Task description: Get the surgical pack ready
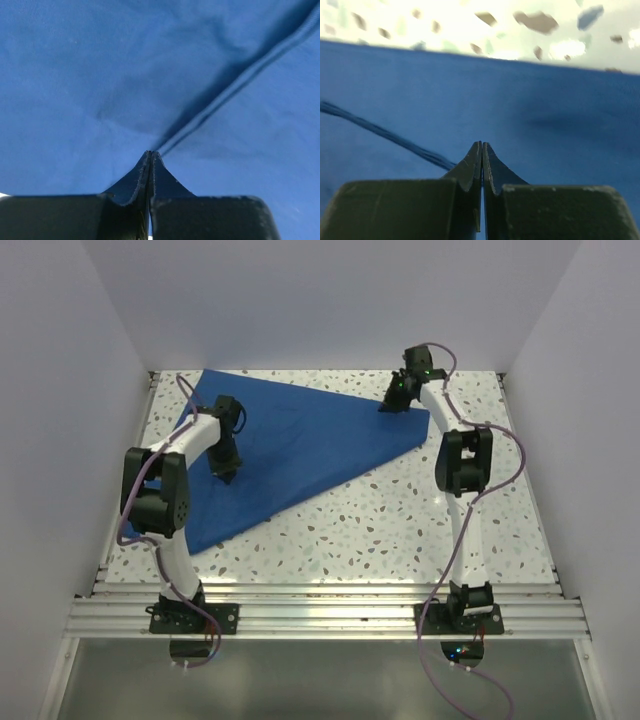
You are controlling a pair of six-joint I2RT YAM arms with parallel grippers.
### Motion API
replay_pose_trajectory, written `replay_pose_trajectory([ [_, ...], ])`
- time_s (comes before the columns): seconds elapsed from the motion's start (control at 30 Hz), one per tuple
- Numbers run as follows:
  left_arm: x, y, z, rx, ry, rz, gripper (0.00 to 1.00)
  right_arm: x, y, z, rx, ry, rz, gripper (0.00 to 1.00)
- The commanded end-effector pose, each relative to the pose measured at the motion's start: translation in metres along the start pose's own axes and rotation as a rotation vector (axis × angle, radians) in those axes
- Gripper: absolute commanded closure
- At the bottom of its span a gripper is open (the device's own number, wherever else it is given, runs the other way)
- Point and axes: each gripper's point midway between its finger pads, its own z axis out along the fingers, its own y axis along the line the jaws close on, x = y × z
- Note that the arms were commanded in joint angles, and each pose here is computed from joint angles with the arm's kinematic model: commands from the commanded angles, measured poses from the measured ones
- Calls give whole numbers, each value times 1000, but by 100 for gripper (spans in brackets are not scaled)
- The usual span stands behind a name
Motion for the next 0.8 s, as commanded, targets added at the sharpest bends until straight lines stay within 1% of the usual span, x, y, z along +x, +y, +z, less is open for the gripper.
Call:
replay_pose_trajectory([
  [0.0,-20,6,1,-49,-56,-47,100,15,-27,-15,148,26,-119,100],
  [0.13,-20,11,17,-106,-29,-37,100,44,-73,-13,276,87,-92,100],
  [0.3,-24,6,30,-101,-26,-25,100,65,-105,-25,396,139,-78,100],
  [0.33,-25,4,35,-102,-16,-17,100,79,-115,-31,439,186,-67,100],
  [0.4,-24,4,42,-105,-3,-5,100,90,-131,-41,496,215,-30,100],
  [0.43,-25,2,44,-97,-3,0,100,112,-147,-46,537,269,-3,100],
  [0.5,-22,0,50,-92,9,13,100,122,-159,-62,545,277,80,100],
  [0.53,-22,-2,52,-80,12,16,100,146,-171,-65,560,325,112,100],
  [0.57,-21,-3,53,-73,14,22,100,151,-180,-72,570,332,147,100],
  [0.6,-20,-4,54,-65,17,34,100,153,-180,-80,564,324,170,100],
  [0.63,-21,-8,56,-46,13,39,100,172,-188,-85,579,366,185,100],
  [0.7,-22,-10,56,-29,11,63,100,181,-191,-100,598,391,190,100],
  [0.73,-22,-12,56,-15,13,68,100,195,-194,-107,611,419,191,100],
  [0.77,-22,-14,55,-3,13,76,98,201,-194,-112,609,429,191,100],
])
